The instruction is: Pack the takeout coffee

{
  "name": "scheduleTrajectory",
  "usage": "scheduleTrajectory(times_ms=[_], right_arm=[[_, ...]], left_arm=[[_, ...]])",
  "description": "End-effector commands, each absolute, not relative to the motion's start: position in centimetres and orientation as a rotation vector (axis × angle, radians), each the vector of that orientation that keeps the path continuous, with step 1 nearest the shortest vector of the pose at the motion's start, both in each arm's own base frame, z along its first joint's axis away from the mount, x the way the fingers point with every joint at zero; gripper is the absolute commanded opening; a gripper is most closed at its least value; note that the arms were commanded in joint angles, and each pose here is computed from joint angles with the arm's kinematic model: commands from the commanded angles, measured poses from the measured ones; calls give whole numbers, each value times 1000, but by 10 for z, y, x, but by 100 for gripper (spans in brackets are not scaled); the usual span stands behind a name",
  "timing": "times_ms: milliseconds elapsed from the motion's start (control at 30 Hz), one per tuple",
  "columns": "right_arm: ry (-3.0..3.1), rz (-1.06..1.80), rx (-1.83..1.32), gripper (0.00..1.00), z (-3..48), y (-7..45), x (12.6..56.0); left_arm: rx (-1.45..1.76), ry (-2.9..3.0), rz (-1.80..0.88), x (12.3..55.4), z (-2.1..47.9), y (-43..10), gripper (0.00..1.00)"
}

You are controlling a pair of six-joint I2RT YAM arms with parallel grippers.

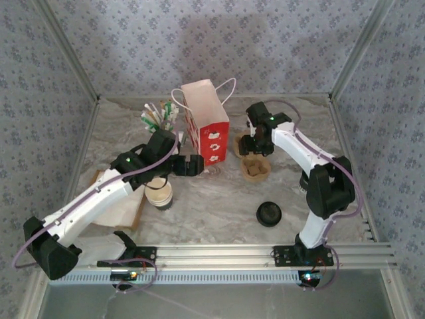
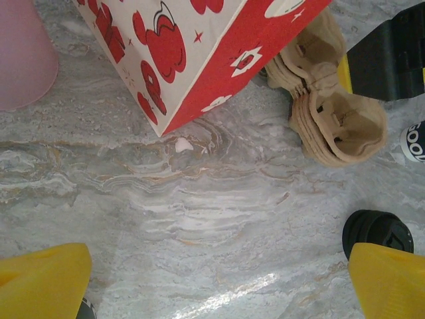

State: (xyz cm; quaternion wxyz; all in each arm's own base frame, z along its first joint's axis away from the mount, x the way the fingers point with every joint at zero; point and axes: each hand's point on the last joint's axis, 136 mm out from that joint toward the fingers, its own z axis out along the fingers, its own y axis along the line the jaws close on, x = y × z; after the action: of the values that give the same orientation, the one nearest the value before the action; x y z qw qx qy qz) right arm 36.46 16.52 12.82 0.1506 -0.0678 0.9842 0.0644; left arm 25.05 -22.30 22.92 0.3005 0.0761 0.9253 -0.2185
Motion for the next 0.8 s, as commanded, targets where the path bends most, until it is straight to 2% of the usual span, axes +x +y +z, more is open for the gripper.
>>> scheduleTrajectory(times_ms=[0, 433, 767], right_arm=[[2853, 100, -276, 64, 125, 163, 366], [2923, 59, -353, 54, 105, 166, 371], [2951, 49, -356, 52, 96, 166, 375]], left_arm=[[209, 2410, -605, 255, 239, -223, 99], [199, 2420, -602, 257, 233, -221, 100], [198, 2429, -597, 257, 229, -221, 99]])
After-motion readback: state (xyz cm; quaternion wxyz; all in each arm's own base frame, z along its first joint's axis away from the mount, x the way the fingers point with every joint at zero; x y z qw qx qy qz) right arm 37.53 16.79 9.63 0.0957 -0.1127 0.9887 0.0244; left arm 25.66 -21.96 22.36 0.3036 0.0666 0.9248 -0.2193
